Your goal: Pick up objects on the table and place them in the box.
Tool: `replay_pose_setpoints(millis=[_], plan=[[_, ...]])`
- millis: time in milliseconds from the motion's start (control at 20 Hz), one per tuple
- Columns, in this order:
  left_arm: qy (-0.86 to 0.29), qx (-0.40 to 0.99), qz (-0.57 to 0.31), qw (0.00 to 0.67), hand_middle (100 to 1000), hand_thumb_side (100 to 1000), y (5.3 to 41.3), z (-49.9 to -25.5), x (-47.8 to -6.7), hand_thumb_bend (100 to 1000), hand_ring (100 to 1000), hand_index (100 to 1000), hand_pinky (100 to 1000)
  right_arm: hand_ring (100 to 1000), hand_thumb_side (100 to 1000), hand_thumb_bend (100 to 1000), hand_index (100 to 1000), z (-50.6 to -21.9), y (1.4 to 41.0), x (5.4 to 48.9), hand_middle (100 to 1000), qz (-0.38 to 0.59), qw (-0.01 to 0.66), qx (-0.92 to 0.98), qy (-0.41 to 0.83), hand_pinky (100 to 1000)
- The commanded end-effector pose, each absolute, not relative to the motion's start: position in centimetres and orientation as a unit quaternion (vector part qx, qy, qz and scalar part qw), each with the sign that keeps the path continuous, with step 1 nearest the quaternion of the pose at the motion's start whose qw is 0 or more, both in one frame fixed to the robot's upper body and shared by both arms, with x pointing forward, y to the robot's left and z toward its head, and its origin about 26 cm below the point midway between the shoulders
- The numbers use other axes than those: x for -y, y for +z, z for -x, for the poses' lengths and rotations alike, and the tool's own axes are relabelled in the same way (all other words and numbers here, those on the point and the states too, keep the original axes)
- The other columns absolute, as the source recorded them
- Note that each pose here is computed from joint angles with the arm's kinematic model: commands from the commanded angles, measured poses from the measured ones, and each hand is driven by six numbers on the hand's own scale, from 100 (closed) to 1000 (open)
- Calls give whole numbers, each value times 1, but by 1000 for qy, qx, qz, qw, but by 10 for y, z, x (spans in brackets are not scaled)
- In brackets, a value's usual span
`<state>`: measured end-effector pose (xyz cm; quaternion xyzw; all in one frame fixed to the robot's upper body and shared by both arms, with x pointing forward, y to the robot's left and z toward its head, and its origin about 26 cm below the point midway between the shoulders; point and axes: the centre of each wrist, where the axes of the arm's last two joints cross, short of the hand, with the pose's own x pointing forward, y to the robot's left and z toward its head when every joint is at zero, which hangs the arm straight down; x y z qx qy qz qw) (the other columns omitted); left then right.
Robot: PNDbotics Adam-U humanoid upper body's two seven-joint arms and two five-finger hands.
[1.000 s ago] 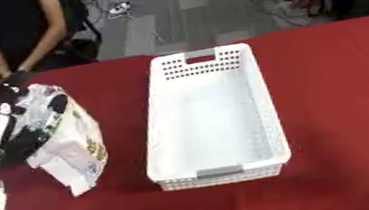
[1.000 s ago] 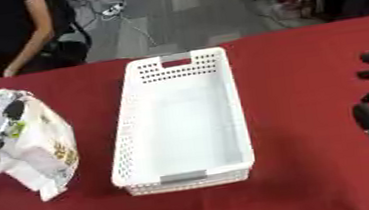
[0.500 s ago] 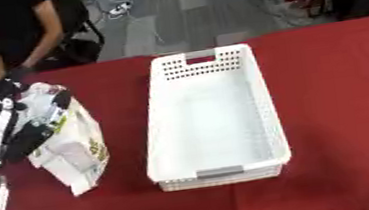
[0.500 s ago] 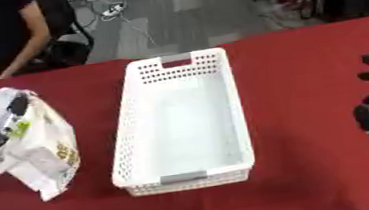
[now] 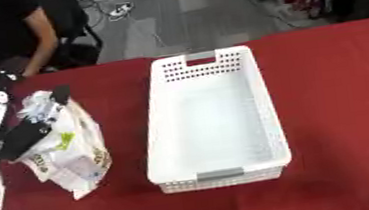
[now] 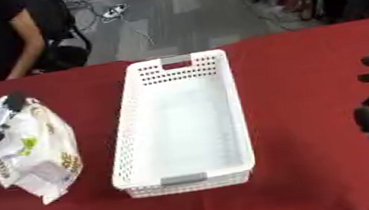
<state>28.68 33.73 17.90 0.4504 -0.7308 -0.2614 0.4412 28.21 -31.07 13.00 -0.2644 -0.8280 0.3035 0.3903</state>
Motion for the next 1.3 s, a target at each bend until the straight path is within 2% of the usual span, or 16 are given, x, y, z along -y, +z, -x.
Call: replay_pose_setpoints(millis=[50,200,600,1300], plan=[[-251,747,-472,395,994,838,203,-281,-337,1000,865,978,715,797,931,516,1000,-282,137,312,886,269,381,829,310,551],[-242,749,-479,388,995,844,205,-280,-338,1000,866,979,717,797,931,516,1000,-282,136,312,886,269,381,829,310,551],[-270,704,-501,424,993,883,199,-280,-341,1000,872,980,740,797,931,515,1000,-282,137,312,886,269,380,828,311,551],[-384,580,-521,494,943,950,180,-301,-355,1000,870,957,812,797,931,514,1000,-283,137,312,886,269,380,828,313,552]])
